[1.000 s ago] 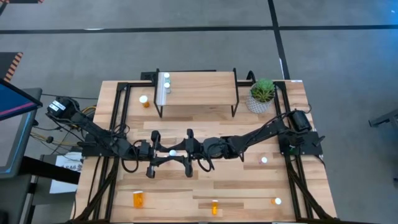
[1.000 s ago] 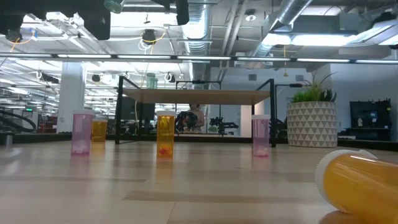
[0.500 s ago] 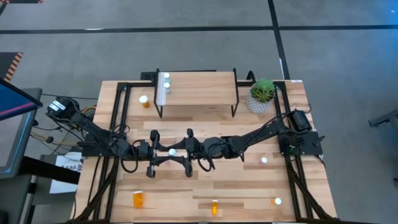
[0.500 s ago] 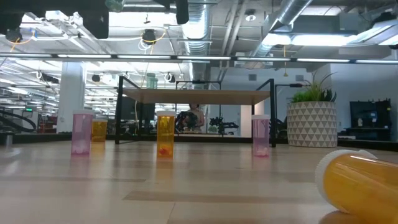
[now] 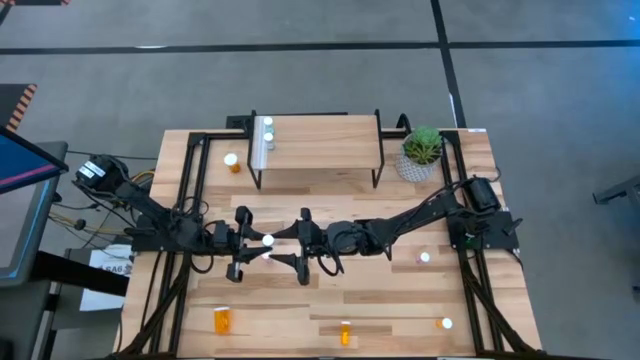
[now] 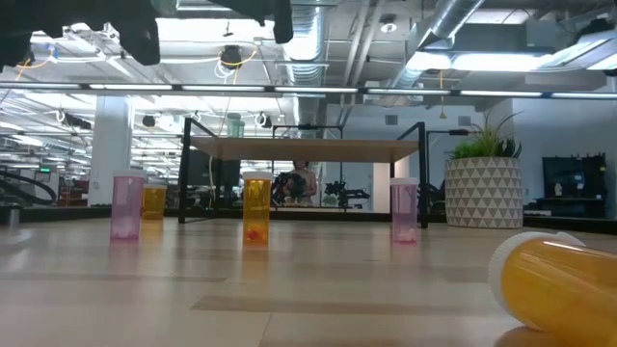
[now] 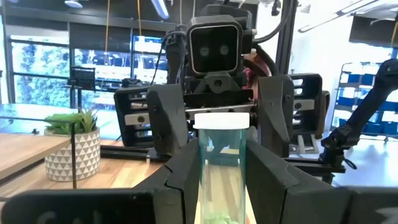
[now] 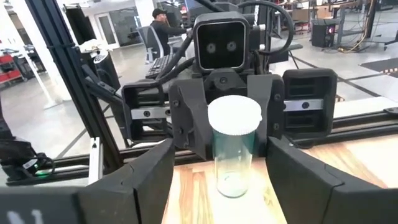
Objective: Pick and place medicine bottles onto shelf by color
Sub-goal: Put the blue pill bottle on the shelf aligned with the other blue pill bottles
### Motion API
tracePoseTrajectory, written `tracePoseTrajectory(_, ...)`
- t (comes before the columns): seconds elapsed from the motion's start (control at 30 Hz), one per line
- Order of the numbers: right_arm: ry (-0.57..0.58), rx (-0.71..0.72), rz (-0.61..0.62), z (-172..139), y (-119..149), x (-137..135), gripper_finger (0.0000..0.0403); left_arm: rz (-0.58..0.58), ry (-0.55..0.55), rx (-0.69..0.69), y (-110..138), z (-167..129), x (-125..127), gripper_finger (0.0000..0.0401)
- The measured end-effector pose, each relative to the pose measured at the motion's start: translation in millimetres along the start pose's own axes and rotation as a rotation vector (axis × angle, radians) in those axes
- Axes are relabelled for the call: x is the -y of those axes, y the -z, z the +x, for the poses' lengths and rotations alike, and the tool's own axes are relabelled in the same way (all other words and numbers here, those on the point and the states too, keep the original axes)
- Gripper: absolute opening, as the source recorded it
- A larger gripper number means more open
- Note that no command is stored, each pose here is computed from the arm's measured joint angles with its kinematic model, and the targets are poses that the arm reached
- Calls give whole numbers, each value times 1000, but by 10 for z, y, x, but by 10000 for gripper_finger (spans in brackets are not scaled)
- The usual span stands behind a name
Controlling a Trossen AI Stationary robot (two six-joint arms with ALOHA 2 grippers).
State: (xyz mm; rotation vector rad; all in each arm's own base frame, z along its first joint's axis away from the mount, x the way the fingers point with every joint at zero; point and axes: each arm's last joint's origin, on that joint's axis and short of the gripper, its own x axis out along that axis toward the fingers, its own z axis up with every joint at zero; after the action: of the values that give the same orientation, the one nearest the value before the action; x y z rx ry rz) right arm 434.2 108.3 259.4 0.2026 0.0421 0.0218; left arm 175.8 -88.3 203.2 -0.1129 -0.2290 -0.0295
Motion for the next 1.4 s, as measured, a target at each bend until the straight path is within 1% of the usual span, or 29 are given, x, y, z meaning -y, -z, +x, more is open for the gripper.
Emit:
tracePoseTrajectory(0.23,1,5,2,5,-10,21,270,-1,14,-5,5,1,3,93)
tracePoseTrajectory(0.43,-3,25,-2,6,-30,18,270,16,17,-60,65,-1,4,93)
tracePoseTrajectory(0.9,7,31,-3,14,-47,64,269,10,19,-64,70,-2,4,93)
tracePoseTrajectory(1.17,15,14,-7,17,-38,81,268,-9,49,-44,33,21,25,93)
tracePoseTrajectory(1.27,14,14,-8,17,-37,79,254,-7,50,-49,36,22,26,93)
tracePoseTrajectory(1.4,14,14,-8,17,-37,79,213,-4,49,-55,42,23,26,93)
